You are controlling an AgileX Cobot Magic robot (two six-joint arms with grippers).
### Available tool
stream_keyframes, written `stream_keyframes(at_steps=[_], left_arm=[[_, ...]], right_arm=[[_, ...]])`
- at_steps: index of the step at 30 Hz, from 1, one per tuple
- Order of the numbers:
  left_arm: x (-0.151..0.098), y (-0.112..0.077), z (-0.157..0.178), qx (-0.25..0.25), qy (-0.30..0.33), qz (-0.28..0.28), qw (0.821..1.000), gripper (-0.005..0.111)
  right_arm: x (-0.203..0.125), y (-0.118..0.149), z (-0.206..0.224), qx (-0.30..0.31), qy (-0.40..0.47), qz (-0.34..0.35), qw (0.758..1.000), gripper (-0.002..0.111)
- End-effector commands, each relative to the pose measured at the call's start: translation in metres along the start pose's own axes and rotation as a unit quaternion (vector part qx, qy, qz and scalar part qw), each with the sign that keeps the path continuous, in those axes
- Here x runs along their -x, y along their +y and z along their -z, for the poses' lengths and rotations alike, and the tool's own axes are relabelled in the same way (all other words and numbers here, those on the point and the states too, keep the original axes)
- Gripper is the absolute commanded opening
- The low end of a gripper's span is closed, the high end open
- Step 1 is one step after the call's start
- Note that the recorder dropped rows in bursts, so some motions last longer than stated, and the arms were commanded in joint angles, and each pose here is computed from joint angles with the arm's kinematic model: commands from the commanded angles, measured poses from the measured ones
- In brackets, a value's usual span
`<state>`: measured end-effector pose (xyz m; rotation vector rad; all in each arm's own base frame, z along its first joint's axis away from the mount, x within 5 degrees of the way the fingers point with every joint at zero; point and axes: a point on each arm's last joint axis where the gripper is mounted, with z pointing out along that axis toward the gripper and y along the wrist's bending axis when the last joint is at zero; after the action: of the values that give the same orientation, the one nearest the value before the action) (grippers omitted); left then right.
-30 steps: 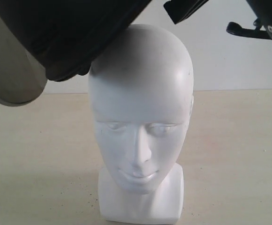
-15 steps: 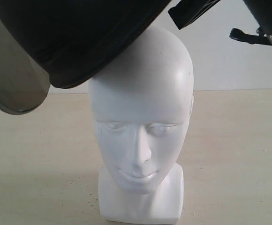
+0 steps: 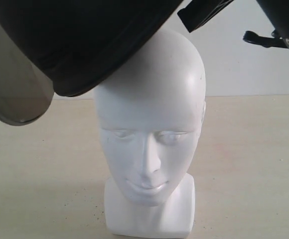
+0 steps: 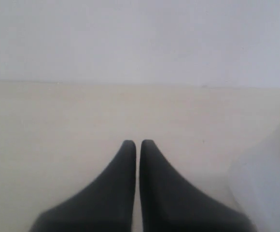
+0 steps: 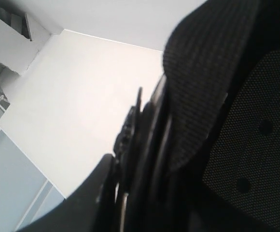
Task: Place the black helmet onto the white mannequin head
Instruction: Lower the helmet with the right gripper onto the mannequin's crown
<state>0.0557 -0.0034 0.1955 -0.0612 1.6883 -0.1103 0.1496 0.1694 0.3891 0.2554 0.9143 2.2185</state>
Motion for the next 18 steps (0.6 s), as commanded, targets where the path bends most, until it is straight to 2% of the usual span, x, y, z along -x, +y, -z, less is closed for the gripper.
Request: stream_keyframes(at_steps=[1,3,5,6,7,10,12,18], left_arm=[[0.023,0.003,0.003,0.000,-0.134,0.095,0.986,0.004],[0.031,0.003,0.005,-0.005,-0.159,0.154,0.975,0.004],[0.048,0.002,0.012,-0.011,-0.186,0.153,0.970,0.004],[0.056,0.000,0.014,-0.013,-0.197,0.142,0.970,0.004],[0.072,-0.002,0.022,-0.015,-0.223,0.102,0.969,0.004],[0.101,-0.006,0.037,-0.020,-0.271,0.075,0.960,0.004],[0.111,-0.007,0.043,-0.024,-0.287,0.078,0.954,0.004],[0.114,-0.007,0.045,-0.031,-0.302,0.101,0.947,0.004]], right_arm=[[0.002,0.005,0.001,0.012,-0.005,0.002,1.000,0.000],[0.002,0.006,0.001,0.012,-0.005,0.031,0.999,0.000],[0.003,0.005,0.001,0.011,-0.010,0.029,0.999,0.000],[0.004,0.005,0.001,0.011,-0.013,0.031,0.999,0.000],[0.005,0.005,0.001,0.009,-0.023,0.045,0.999,0.000],[0.009,0.004,0.001,0.007,-0.043,0.049,0.998,0.000],[0.010,0.004,0.001,0.006,-0.045,0.067,0.997,0.000],[0.010,0.004,0.001,0.005,-0.046,0.080,0.996,0.000]])
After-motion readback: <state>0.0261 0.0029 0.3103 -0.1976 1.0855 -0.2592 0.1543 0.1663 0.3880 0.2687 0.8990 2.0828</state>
